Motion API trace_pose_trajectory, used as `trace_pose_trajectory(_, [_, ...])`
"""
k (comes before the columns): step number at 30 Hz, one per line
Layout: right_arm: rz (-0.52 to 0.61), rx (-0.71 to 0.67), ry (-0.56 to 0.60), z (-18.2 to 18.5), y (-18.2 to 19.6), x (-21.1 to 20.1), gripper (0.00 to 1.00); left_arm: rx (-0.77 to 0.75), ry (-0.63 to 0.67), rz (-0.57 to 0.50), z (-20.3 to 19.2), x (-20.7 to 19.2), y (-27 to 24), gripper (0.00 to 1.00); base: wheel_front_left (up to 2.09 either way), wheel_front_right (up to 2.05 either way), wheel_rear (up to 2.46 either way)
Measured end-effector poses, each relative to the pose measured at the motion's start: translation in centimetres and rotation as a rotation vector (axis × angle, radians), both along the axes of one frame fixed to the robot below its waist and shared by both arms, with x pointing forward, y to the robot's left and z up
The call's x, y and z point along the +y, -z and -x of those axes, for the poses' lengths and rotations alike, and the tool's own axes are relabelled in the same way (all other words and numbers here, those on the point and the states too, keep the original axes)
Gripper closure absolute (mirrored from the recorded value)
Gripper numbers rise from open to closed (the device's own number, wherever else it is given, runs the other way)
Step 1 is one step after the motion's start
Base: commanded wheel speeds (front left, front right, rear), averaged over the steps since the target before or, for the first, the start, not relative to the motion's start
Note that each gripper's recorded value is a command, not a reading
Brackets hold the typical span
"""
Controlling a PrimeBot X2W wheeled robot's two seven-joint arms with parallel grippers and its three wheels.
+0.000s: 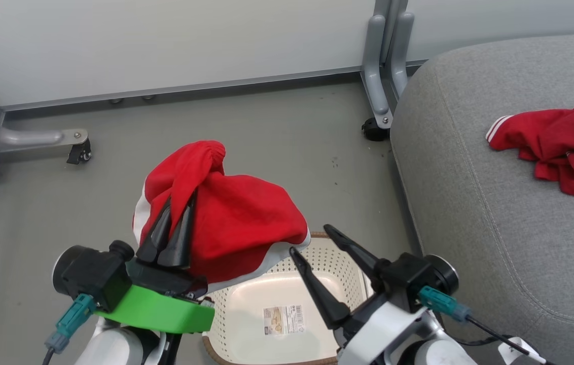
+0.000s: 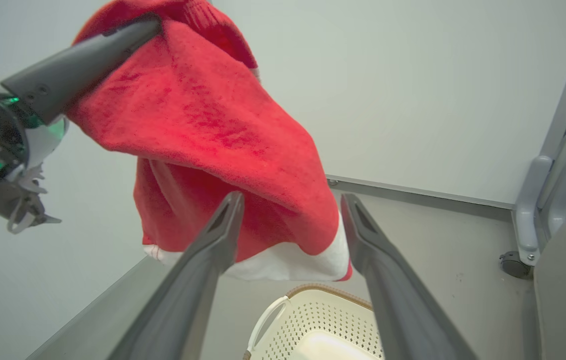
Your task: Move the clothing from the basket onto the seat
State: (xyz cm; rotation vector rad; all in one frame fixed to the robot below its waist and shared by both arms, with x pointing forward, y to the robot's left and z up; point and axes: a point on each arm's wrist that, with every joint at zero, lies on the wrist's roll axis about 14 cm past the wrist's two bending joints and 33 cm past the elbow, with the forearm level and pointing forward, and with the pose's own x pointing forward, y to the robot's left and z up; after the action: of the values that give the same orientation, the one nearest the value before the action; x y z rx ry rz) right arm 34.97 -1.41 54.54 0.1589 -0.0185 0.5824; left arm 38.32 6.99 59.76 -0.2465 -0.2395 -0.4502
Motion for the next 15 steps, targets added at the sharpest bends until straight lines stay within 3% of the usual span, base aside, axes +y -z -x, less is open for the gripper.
trace_pose_trajectory(8, [0.02,-0.016,-0.193,0.0,-0.1,5.2,0.0,-0.002,0.003,0.013,-0.4,-0.1,0.0,1.0,0.0,0.0,0.0])
trace_pose_trajectory(15, [0.057,-0.088,-0.265,-1.3,-0.7,7.3,0.0,-0.007,0.008,0.016,-0.9,-0.2,0.1,1.0,0.0,0.0,0.0])
